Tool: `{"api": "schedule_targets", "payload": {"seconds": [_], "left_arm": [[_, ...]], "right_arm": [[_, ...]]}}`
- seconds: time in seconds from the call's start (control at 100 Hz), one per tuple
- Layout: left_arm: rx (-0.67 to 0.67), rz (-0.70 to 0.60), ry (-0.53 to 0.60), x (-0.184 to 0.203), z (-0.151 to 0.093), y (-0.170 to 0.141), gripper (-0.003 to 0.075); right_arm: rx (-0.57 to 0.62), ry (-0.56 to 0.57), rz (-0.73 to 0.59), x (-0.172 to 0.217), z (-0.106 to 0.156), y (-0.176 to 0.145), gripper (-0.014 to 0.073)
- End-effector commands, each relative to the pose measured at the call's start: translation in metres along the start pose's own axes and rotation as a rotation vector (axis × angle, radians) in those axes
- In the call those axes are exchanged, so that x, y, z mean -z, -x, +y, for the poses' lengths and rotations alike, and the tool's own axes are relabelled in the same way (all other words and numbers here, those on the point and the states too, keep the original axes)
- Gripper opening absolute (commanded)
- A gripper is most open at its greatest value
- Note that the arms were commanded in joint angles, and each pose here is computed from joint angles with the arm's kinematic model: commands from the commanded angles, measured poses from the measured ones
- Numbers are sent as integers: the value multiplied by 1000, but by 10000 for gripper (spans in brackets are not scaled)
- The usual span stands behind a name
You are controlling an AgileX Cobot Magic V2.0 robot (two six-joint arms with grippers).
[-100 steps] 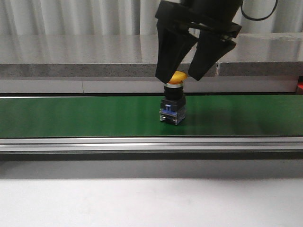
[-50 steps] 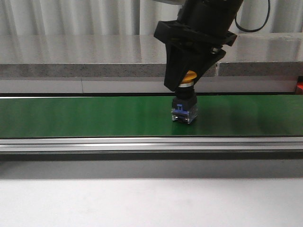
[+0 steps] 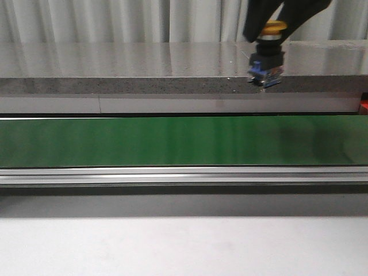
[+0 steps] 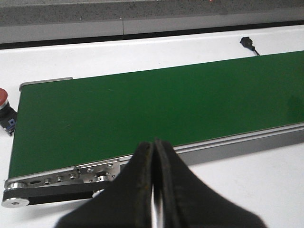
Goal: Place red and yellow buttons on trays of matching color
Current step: 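Carry the yellow button with the right gripper into the yellow tray and release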
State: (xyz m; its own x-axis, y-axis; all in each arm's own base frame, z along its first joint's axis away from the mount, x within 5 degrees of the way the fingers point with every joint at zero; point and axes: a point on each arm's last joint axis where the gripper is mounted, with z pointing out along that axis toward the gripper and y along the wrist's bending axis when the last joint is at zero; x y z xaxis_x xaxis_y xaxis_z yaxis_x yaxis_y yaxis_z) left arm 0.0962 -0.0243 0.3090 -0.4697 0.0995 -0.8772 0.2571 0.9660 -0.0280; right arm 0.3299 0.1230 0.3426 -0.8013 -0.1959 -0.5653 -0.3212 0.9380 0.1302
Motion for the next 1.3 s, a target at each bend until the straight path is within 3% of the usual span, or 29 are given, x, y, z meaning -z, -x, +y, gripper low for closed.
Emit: {"api": "schedule_targets", "payload": {"seconds": [0.0, 0.64, 0.92, 1.29], "left_arm": [[20, -93, -6, 5, -1, 14, -21], [20, -93, -6, 5, -1, 14, -21], [20, -93, -6, 5, -1, 14, -21], [20, -93, -6, 5, -1, 14, -21]], "right_arm": [[-69, -56, -129, 43, -15, 8, 21], [-630, -442, -237, 115, -177, -69, 21], [-838, -574, -297, 127, -229, -105, 21], [-1050, -645, -288, 100, -275, -151, 21]]}}
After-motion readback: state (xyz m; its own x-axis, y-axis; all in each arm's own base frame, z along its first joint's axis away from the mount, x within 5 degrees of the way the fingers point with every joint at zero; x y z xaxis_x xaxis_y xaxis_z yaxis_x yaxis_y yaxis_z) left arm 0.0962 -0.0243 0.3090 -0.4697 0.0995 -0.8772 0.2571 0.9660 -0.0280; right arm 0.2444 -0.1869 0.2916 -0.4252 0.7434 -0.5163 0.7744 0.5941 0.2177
